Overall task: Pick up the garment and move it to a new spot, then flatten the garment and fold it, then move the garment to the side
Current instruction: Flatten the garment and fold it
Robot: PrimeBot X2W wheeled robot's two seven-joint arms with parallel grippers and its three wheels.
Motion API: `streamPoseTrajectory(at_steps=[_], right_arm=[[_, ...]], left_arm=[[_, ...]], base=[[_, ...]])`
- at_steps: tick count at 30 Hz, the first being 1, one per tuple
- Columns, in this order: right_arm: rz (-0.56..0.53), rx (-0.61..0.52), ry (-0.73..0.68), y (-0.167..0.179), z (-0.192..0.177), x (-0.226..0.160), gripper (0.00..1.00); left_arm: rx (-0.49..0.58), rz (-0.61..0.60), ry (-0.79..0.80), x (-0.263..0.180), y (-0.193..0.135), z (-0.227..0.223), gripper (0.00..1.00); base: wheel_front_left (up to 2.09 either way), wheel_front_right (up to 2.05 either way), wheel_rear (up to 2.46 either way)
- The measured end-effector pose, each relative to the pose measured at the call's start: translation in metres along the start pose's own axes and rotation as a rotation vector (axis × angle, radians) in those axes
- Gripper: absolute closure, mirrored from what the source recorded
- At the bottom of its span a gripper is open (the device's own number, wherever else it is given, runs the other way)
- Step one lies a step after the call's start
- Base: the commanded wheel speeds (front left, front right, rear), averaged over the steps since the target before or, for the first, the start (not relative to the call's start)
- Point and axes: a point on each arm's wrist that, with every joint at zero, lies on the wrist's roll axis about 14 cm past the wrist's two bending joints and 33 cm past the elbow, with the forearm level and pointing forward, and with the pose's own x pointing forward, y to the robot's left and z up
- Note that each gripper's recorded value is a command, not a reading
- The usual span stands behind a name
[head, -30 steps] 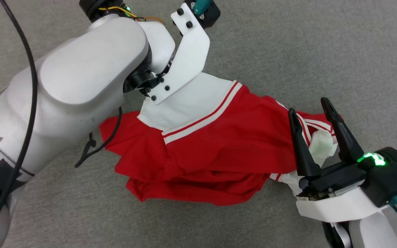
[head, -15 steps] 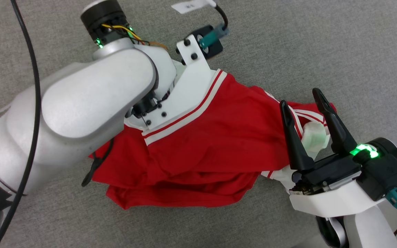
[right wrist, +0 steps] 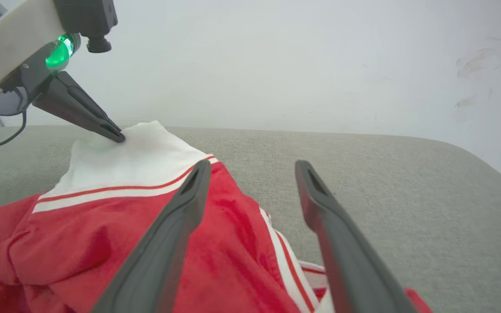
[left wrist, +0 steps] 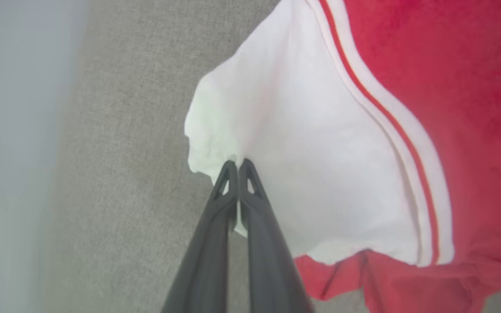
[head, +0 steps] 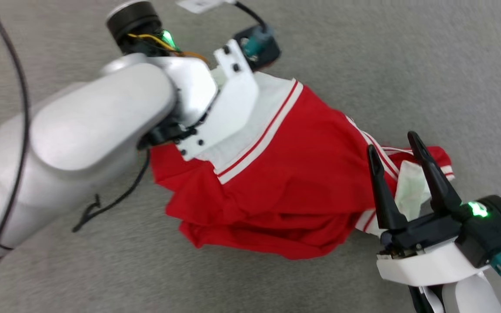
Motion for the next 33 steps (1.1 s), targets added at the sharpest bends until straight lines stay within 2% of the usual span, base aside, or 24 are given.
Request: streamPoseTrajectory(at_steps=[5, 9, 14, 21, 22, 27, 28, 29, 30, 33], right_arm=[[0.056, 0.016, -0.028, 0.018, 0.009, -0.002, 0.00], [0.104, 0.023, -0.052, 0.032, 0.016, -0.002, 0.00], [0.145, 0.032, -0.073, 0.045, 0.023, -0.002, 0.00], [0.140, 0.028, -0.049, 0.042, 0.015, -0.003, 0.00], [0.128, 0.024, -0.032, 0.038, 0.010, -0.004, 0.00], [0.111, 0.021, -0.018, 0.032, 0.006, -0.005, 0.00], [0.110, 0.021, -0.019, 0.032, 0.006, -0.005, 0.00], [0.109, 0.020, -0.020, 0.031, 0.006, -0.006, 0.00], [0.107, 0.020, -0.020, 0.031, 0.007, -0.006, 0.00], [0.105, 0.026, -0.023, 0.031, 0.009, -0.010, 0.00]], left_arm=[[-0.101, 0.121, -0.018, -0.045, 0.033, -0.032, 1.00], [-0.215, 0.215, 0.056, -0.078, 0.054, -0.086, 1.00], [-0.393, 0.278, 0.163, -0.103, 0.059, -0.162, 1.00], [-0.571, 0.272, 0.272, -0.091, 0.043, -0.230, 1.00], [-0.630, 0.250, 0.312, -0.079, 0.031, -0.254, 1.00], [-0.680, 0.229, 0.302, -0.066, 0.023, -0.260, 1.00], [-0.682, 0.236, 0.289, -0.065, 0.024, -0.259, 0.96], [-0.683, 0.242, 0.277, -0.065, 0.024, -0.258, 0.60], [-0.679, 0.251, 0.262, -0.066, 0.025, -0.256, 0.00], [-0.660, 0.287, 0.199, -0.071, 0.031, -0.244, 0.00]], base=[[0.00, 0.00, 0.00], [0.00, 0.00, 0.00], [0.00, 0.00, 0.00], [0.00, 0.00, 0.00], [0.00, 0.00, 0.00], [0.00, 0.00, 0.00], [0.00, 0.00, 0.00], [0.00, 0.00, 0.00], [0.00, 0.00, 0.00], [0.00, 0.00, 0.00]])
